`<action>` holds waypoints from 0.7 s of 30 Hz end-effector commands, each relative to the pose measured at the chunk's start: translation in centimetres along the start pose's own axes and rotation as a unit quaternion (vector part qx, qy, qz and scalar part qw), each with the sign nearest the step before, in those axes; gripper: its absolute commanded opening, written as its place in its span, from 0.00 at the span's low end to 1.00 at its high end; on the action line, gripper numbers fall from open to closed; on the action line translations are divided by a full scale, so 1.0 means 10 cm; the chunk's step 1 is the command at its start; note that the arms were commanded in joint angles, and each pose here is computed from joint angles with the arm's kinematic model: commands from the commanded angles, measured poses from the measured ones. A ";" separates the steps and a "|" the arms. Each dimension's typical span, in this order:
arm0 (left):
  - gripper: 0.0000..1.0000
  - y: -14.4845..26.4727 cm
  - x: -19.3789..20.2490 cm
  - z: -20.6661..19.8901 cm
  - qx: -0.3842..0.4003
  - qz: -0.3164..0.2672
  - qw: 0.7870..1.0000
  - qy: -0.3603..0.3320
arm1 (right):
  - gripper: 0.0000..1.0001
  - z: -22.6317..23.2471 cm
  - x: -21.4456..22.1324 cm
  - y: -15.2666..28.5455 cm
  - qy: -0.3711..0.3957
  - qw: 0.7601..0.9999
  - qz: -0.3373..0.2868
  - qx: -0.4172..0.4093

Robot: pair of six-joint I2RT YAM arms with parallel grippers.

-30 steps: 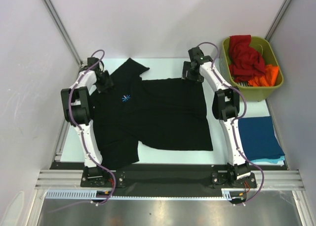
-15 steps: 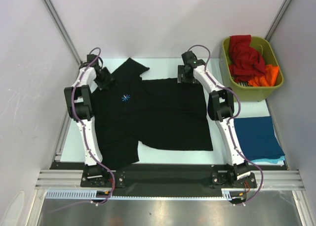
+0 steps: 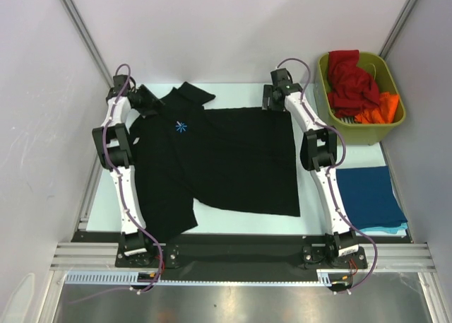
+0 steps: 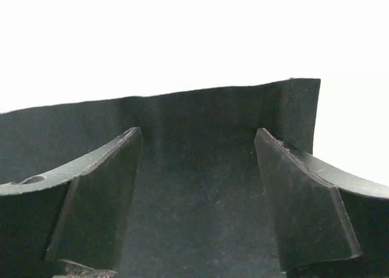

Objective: Fold and stack the t-shirts
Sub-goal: Flatten the tshirt out

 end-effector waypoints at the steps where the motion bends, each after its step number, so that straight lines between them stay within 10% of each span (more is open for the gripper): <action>1: 0.61 -0.32 -0.20 0.12 0.036 -0.041 0.998 0.031 | 0.80 -0.32 0.06 -0.32 -0.015 1.000 0.000 0.025; 21: 0.68 0.68 -0.76 -0.25 0.012 -0.140 0.989 -0.045 | 0.76 -0.26 -0.96 0.25 -0.056 0.990 -0.131 -0.020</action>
Point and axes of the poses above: each gripper's point midway between its finger pads, its own y axis back along the fingers, its own z axis along the line the jaws close on, x = y × z, the point moved 1 cm from there along y, back along the fingers, and after that the axes turned 6 degrees about -y, right-handed, at the moved point
